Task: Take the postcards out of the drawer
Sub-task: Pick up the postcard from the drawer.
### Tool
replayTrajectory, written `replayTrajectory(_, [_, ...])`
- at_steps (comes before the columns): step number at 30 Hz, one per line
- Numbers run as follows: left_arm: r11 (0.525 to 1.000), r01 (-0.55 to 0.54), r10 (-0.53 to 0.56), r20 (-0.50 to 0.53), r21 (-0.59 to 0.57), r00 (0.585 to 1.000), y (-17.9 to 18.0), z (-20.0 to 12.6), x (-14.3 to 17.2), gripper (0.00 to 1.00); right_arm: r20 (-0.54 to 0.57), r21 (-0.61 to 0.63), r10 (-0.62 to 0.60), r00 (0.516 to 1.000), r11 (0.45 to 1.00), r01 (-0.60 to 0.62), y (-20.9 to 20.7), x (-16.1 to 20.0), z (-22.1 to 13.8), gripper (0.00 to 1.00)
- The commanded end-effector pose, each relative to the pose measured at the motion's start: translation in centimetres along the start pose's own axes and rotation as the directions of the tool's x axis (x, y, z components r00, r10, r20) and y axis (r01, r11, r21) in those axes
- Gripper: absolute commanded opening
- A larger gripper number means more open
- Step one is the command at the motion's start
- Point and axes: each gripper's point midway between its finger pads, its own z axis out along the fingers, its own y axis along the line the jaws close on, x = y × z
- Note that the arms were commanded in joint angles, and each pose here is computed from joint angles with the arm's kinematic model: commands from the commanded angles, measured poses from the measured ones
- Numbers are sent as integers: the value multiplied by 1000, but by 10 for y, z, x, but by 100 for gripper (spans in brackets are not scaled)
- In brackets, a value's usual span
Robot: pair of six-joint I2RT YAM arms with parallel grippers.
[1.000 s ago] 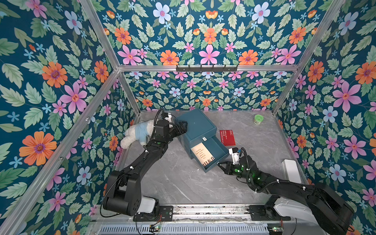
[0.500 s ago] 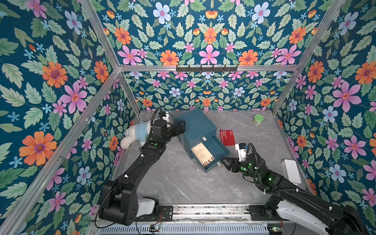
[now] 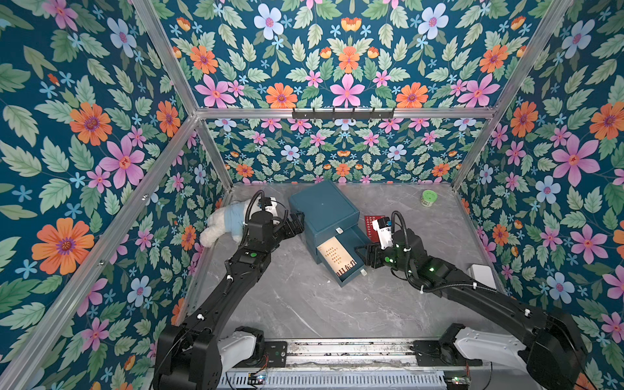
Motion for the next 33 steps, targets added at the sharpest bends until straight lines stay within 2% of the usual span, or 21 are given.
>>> replayTrajectory(1, [1000, 7, -7, -8, -16, 1000, 5, 0, 6, 100, -41, -42, -25, 999, 999, 24, 8, -1, 16, 64])
replayTrajectory(6, [1000, 9, -9, -16, -11, 1000, 7, 5, 10, 100, -116, -60, -2, 993, 998, -5, 7, 10, 43, 64])
replayTrajectory(14, [1000, 2, -2, -23, 3, 1000, 8, 14, 14, 99, -167, 11, 54, 985, 999, -53, -11, 25, 61, 64])
replayTrajectory(23, [1000, -8, 8, -27, 1, 1000, 10, 16, 17, 100, -233, 115, 68, 970, 992, -42, -31, 36, 78, 63])
replayTrajectory(30, [1000, -14, 14, -21, -6, 1000, 11, 15, 16, 100, -298, 136, 61, 953, 990, -20, -32, 43, 88, 62])
replayTrajectory(33, [1000, -14, 13, -26, -7, 1000, 12, 16, 17, 100, -346, 151, 77, 935, 988, -25, -38, 56, 97, 62])
